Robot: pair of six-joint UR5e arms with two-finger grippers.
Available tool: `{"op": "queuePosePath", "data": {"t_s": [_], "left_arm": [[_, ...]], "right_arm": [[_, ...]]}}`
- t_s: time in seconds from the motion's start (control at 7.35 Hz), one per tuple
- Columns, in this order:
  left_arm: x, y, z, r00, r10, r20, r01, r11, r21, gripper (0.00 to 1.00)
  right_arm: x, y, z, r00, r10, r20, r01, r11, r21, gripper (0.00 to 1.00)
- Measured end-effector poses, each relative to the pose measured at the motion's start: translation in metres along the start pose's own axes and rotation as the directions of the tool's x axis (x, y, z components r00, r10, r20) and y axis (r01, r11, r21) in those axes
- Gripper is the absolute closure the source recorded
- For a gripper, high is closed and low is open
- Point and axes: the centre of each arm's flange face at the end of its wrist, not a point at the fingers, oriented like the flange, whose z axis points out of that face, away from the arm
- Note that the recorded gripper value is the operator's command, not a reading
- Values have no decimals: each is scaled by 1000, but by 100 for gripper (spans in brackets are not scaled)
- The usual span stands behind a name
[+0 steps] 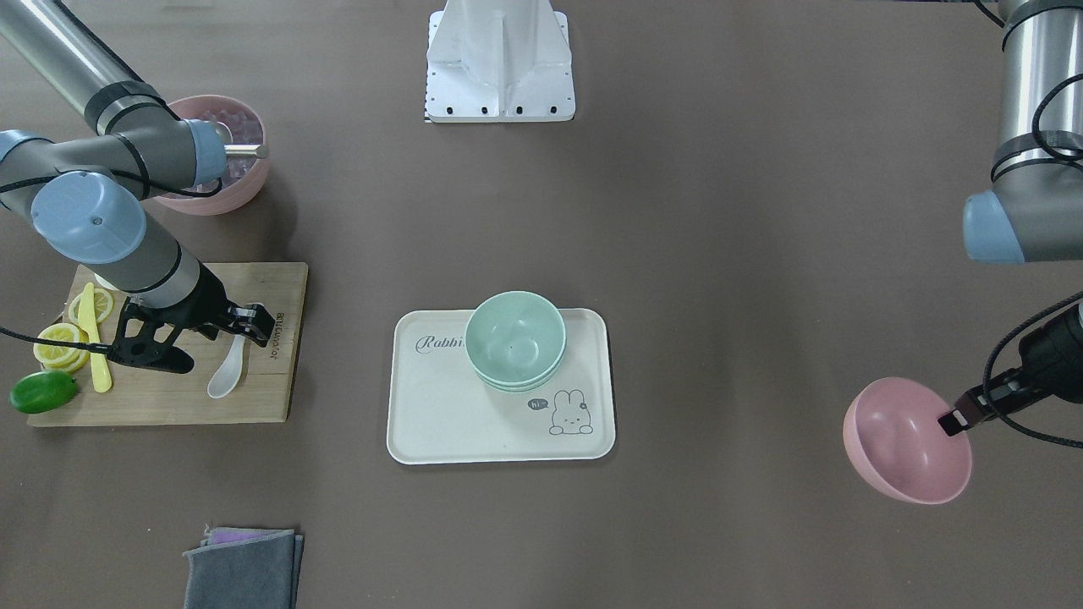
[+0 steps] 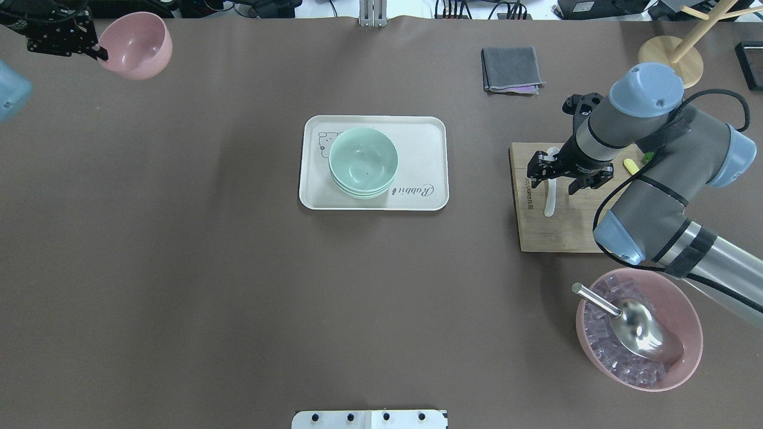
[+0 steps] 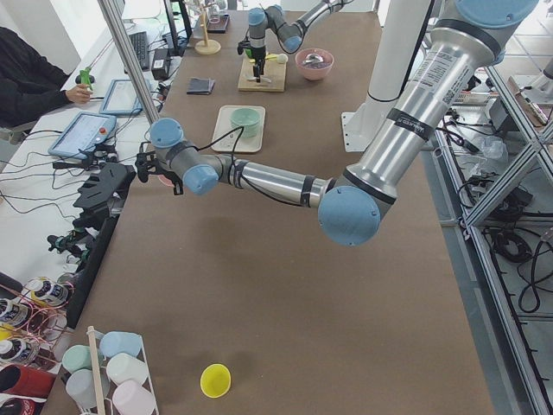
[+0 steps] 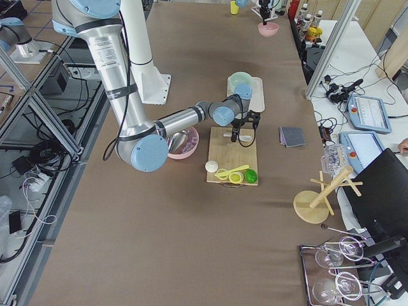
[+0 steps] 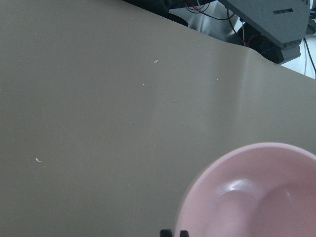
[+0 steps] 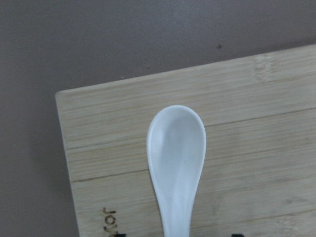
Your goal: Stack pink bowl on green and place spoon
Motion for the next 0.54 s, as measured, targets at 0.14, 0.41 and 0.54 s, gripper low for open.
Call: {"op": "queuePosePath", "data": {"t_s": [0.14,0.41,0.54], "left_arm": [[1,0,0,1000,1,-1,-1,1000,0,100],[1,1,0,1000,2,-1,-2,1000,0,100],[1,1,0,1000,3,-1,-3,1000,0,100]], "right_arm": [[3,1,2,1000,3,-4,-3,1000,-2,59],[4,1,3,1000,5,-6,-5,1000,-3,100],[2,1,2,1000,4,-4,-4,1000,-3,100]]}}
